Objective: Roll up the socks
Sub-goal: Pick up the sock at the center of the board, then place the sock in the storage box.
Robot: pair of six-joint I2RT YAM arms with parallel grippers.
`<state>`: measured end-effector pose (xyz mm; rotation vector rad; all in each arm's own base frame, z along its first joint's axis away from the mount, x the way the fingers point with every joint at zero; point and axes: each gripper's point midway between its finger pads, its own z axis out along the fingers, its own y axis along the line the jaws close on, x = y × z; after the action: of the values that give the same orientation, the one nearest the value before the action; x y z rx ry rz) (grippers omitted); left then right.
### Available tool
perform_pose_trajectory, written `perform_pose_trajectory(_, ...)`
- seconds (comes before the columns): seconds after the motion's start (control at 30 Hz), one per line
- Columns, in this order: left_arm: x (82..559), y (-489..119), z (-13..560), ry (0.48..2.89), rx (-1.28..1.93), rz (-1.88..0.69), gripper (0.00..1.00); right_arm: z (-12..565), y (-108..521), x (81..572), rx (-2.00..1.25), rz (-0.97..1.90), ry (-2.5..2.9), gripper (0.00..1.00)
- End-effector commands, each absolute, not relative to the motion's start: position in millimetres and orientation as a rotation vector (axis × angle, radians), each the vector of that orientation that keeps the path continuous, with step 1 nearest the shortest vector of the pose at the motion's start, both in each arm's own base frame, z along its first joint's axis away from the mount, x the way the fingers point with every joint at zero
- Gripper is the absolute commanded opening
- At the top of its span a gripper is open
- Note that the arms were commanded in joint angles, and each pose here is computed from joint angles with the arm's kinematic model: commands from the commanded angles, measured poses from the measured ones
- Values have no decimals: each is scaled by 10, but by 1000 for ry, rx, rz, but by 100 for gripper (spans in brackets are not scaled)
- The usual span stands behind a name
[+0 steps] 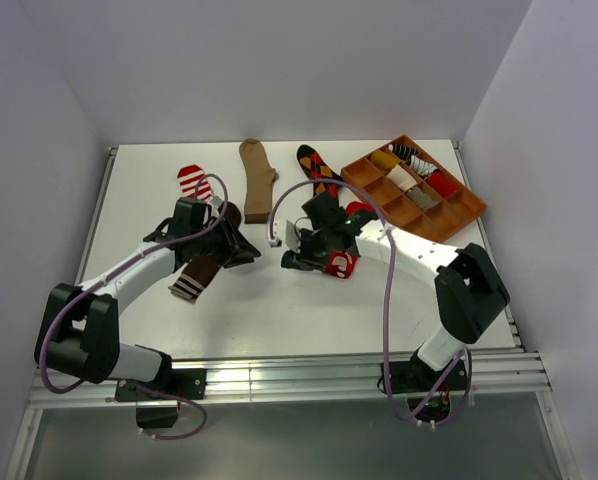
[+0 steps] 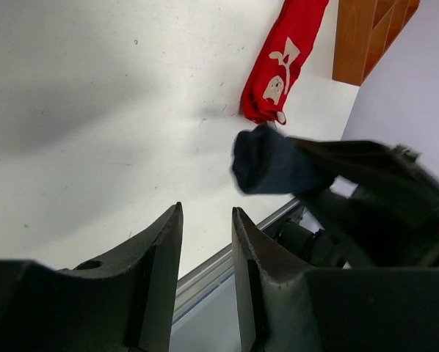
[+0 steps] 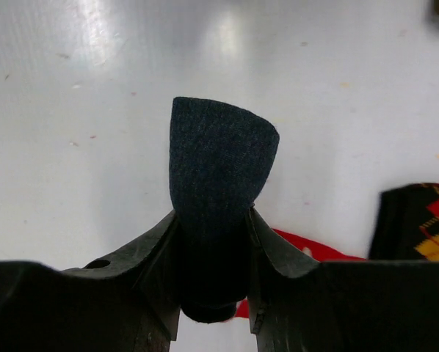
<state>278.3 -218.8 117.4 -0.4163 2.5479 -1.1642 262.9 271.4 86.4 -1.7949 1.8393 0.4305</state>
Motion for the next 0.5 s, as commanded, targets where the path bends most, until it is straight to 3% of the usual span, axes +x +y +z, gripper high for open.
perform_pose_trajectory(0.0,2837,-2145,1355,2498,-370,-1154,38,1110,2706,2737,-1726,481,1861,8)
perform_pose_trajectory(0.13,2839,-2129,1391,2488,-365,-1158,38,1305,2546,3051,-1634,422,1894,8)
perform_pose_trajectory(0.47,2889,-2177,1376,2479,-350,-1201,38,1677,1387,4645,-1186,40,2060,7)
